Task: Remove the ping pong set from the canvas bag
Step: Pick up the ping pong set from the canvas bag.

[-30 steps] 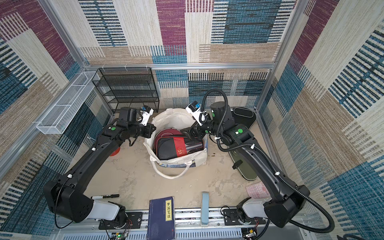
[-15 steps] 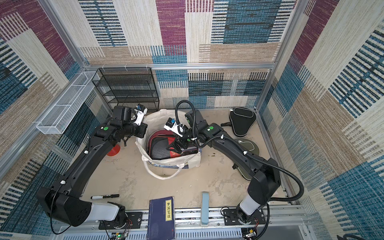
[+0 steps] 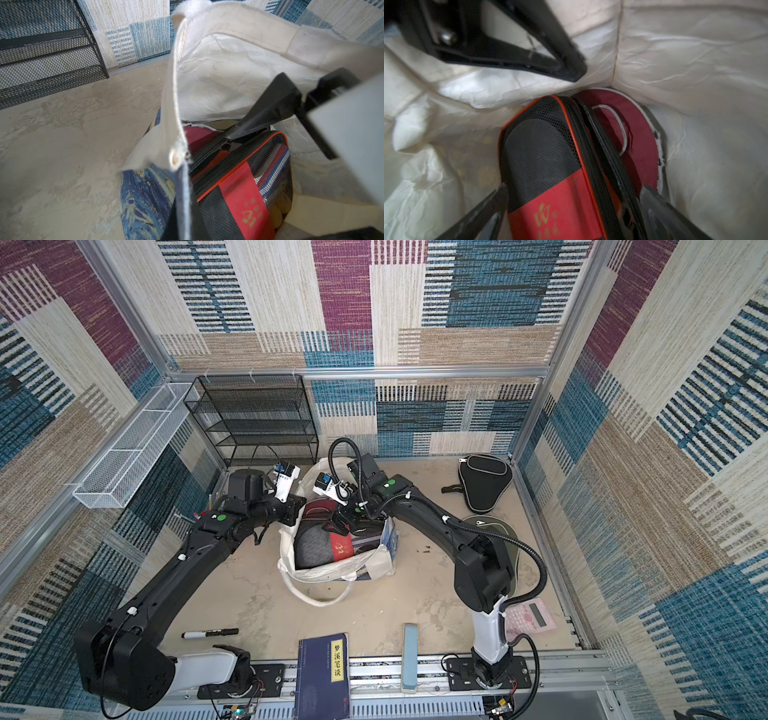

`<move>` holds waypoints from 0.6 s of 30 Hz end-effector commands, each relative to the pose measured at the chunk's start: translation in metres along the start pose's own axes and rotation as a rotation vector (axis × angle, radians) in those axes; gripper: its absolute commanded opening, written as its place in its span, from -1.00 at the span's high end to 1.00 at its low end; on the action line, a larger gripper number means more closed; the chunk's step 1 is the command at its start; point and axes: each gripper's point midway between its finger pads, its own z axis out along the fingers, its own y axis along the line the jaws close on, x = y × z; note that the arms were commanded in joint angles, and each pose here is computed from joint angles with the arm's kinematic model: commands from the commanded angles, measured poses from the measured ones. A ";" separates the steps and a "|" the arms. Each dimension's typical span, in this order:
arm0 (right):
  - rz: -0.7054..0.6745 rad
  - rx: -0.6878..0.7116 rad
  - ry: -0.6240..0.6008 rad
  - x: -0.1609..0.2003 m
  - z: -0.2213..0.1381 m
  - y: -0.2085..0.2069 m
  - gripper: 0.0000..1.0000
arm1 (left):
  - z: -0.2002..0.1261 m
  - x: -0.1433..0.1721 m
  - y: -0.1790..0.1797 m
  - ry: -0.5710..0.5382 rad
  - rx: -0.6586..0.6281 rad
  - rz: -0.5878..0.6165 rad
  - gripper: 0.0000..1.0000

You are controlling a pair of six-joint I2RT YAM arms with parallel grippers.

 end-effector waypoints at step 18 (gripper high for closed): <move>0.049 -0.151 0.171 0.047 0.040 0.010 0.67 | 0.012 -0.014 -0.011 -0.081 0.090 0.030 1.00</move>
